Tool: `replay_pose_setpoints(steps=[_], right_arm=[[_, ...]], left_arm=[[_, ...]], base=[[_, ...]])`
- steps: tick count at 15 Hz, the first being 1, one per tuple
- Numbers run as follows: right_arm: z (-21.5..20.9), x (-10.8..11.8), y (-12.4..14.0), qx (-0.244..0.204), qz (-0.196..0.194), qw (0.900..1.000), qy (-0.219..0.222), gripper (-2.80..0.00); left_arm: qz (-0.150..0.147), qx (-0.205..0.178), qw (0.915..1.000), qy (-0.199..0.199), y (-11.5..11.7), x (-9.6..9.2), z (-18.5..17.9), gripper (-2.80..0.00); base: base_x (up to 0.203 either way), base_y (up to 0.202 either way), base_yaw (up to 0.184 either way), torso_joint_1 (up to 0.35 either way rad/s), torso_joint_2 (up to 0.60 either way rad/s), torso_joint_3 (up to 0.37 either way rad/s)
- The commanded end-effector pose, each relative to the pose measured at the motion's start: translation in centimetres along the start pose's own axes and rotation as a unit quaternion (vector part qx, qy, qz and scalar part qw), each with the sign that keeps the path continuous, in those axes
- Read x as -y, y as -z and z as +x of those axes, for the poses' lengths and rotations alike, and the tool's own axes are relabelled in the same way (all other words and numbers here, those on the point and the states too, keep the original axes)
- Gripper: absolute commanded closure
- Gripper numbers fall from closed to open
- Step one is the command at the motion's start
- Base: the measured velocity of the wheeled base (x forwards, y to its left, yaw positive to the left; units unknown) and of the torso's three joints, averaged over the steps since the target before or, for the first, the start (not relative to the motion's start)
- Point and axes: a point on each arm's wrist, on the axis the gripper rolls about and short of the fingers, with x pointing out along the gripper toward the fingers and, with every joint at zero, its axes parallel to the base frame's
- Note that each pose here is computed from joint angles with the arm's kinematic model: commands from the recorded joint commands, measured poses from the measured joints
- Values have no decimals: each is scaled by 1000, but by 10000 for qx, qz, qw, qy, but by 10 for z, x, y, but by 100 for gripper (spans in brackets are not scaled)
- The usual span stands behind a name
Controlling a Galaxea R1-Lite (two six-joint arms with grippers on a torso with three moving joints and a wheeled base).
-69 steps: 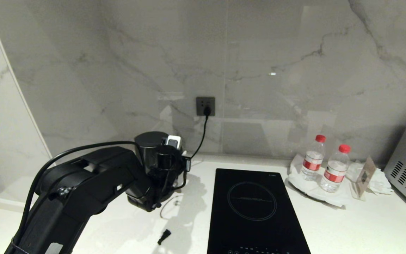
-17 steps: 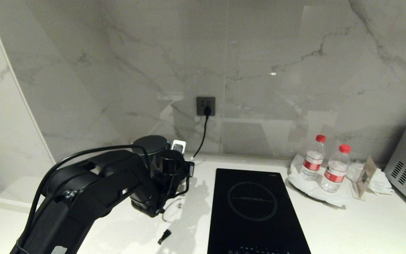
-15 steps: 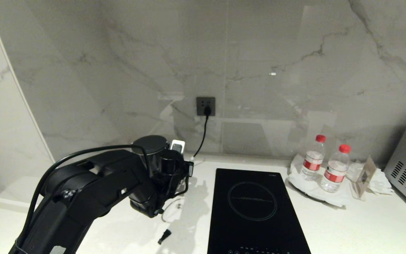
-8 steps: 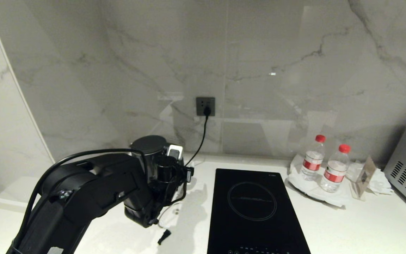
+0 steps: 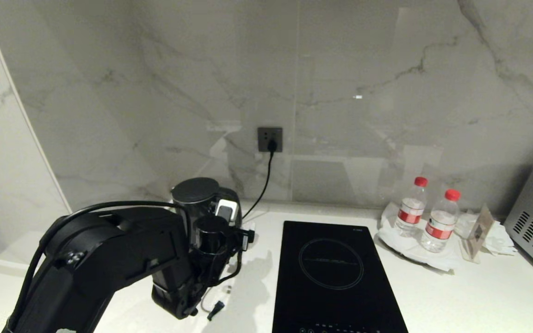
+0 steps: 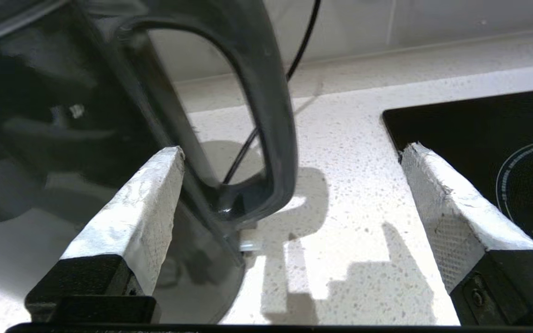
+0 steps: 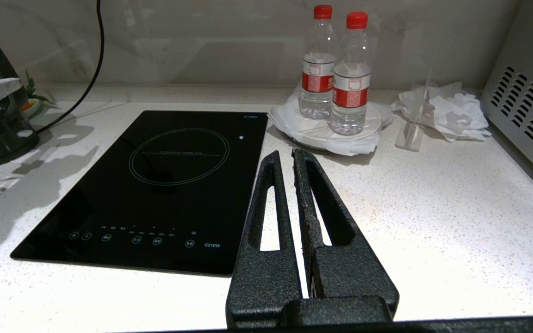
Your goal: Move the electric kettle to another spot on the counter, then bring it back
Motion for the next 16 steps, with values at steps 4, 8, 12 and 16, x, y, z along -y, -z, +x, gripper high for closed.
replay_pose_setpoints(steps=[4, 8, 12, 16], right_arm=[[0, 0, 0, -8, 2, 10000, -2, 0], [0, 0, 0, -8, 2, 10000, -2, 0], [0, 0, 0, -8, 2, 10000, -1, 0], [0, 0, 0, -1, 2, 10000, -2, 0]], left_arm=[[-29, 69, 9999, 118, -8, 2, -22, -280], [-7, 16, 9998, 205, -1, 4, -32, -280], [2, -20, 9997, 234, 6, 4, -39, -280], [6, -27, 9997, 234, 4, 3, -41, 0]], base=[[0, 0, 0, 0, 0, 0], [0, 0, 0, 0, 0, 0], [0, 0, 0, 0, 0, 0], [0, 0, 0, 0, 0, 0]])
